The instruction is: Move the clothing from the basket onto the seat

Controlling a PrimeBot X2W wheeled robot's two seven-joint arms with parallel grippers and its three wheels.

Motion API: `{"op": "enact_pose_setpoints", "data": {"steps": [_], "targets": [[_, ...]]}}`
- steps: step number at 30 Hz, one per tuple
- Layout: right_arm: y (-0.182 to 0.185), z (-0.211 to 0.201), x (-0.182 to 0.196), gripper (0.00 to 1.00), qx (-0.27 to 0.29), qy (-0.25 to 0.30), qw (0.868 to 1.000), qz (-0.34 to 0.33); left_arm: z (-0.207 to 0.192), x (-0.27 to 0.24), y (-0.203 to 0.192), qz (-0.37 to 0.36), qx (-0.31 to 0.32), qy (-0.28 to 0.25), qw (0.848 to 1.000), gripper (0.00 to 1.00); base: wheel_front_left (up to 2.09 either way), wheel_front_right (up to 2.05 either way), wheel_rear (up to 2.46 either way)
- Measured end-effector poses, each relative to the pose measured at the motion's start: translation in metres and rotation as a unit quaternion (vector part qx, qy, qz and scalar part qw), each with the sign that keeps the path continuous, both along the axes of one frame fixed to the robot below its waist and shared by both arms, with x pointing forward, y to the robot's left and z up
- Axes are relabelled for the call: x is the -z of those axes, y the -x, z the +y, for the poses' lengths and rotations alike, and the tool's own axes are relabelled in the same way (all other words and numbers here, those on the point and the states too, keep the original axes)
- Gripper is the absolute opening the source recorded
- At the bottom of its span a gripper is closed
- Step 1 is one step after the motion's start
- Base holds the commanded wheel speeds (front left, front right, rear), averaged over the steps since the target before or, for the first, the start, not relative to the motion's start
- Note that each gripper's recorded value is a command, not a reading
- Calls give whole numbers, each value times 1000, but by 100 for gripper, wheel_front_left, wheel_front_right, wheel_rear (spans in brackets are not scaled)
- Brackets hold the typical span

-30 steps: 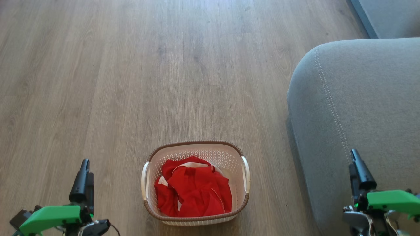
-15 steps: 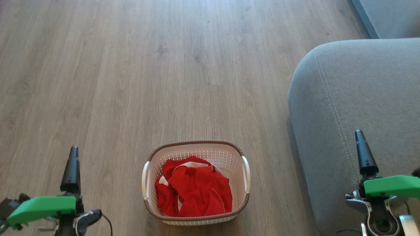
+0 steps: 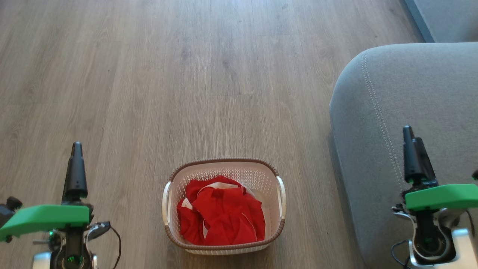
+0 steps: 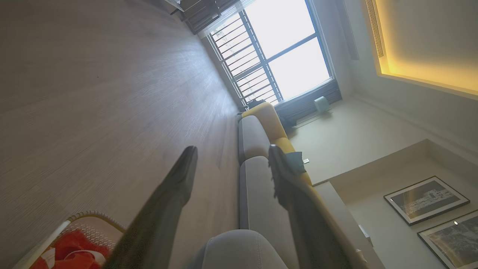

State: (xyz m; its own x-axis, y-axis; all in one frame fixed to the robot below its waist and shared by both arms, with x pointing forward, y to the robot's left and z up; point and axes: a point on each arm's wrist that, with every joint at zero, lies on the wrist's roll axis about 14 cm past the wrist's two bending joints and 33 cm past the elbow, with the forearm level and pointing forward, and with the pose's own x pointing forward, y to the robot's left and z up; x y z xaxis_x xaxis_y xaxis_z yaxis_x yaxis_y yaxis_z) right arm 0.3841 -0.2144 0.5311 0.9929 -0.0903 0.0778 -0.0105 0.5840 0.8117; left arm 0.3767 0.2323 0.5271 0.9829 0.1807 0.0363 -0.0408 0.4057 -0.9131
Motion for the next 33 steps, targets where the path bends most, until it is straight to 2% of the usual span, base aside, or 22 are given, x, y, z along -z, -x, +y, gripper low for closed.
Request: {"op": "enact_pose_setpoints", "data": {"steps": [7, 12, 20, 27, 33], "targets": [[-1, 12, -13, 100, -10, 68, 997, -17, -9, -20, -2, -1, -4, -73, 997, 100, 0, 0, 0], [-1, 16, -20, 100, -12, 114, 993, -27, -32, -34, -5, -11, 14, -143, 990, 100, 0, 0, 0], [-2, 24, -33, 100, -19, 204, 978, -48, -65, -33, -5, 18, 18, -263, 965, 100, 0, 0, 0], [-3, 29, -47, 100, -15, 260, 963, -71, -76, -14, -1, 60, 18, -332, 941, 100, 0, 0, 0], [-3, 34, -53, 100, -14, 311, 947, -82, -88, -13, 2, 62, 17, -397, 916, 100, 0, 0, 0]]}}
